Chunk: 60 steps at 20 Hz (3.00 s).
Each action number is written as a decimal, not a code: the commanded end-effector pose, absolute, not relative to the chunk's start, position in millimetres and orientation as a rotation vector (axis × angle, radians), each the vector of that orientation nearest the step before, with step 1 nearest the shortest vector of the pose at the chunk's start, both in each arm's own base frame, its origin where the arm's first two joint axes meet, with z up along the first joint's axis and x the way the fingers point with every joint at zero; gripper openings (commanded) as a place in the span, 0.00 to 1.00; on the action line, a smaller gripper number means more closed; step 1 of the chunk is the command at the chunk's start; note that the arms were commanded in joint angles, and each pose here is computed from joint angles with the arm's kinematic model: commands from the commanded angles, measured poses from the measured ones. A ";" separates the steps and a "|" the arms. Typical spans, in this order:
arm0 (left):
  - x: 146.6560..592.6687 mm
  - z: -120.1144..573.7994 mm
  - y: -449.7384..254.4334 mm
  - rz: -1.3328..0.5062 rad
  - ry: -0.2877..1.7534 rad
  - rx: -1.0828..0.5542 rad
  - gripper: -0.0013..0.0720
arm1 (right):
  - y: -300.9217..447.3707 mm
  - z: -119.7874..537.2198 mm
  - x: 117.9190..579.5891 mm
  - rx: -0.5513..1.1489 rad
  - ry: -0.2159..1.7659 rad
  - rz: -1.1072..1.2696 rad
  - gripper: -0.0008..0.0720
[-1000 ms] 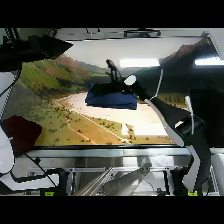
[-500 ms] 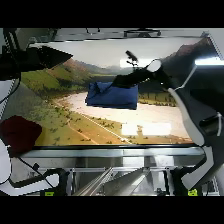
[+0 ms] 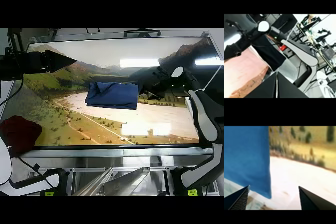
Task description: Fold the shirts.
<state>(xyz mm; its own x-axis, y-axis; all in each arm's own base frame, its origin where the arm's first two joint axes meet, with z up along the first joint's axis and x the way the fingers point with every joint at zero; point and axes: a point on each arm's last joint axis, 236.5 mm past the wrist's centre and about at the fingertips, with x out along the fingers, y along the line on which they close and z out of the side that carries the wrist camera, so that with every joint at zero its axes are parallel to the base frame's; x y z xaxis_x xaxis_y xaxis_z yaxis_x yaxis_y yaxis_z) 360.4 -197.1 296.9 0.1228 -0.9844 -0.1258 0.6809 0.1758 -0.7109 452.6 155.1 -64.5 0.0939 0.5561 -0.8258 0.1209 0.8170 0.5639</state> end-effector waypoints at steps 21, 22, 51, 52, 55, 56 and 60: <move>347.1 294.6 -209.3 -1.369 0.686 -0.527 0.05 | 150.5 184.9 437.9 0.660 0.908 0.684 0.03; 346.5 294.5 -209.2 -1.371 0.687 -0.526 0.05 | 136.5 203.0 434.5 0.639 0.853 0.657 0.03; 310.9 290.6 -247.4 -1.508 0.755 -0.471 0.05 | -178.0 20.0 147.2 0.970 1.194 -0.823 0.03; 305.4 290.7 -252.7 -1.528 0.762 -0.465 0.05 | -174.2 1.5 136.0 0.992 1.193 -0.843 0.03; 285.9 288.8 -265.5 -1.597 0.798 -0.437 0.05 | -163.3 -22.0 119.7 1.052 1.216 -0.870 0.07; 281.5 288.5 -268.2 -1.612 0.806 -0.431 0.05 | -163.7 -21.0 120.8 1.052 1.211 -0.868 0.37; 273.6 288.4 -275.0 -1.639 0.816 -0.420 0.05 | -168.0 -0.7 123.8 1.037 1.202 -0.861 0.99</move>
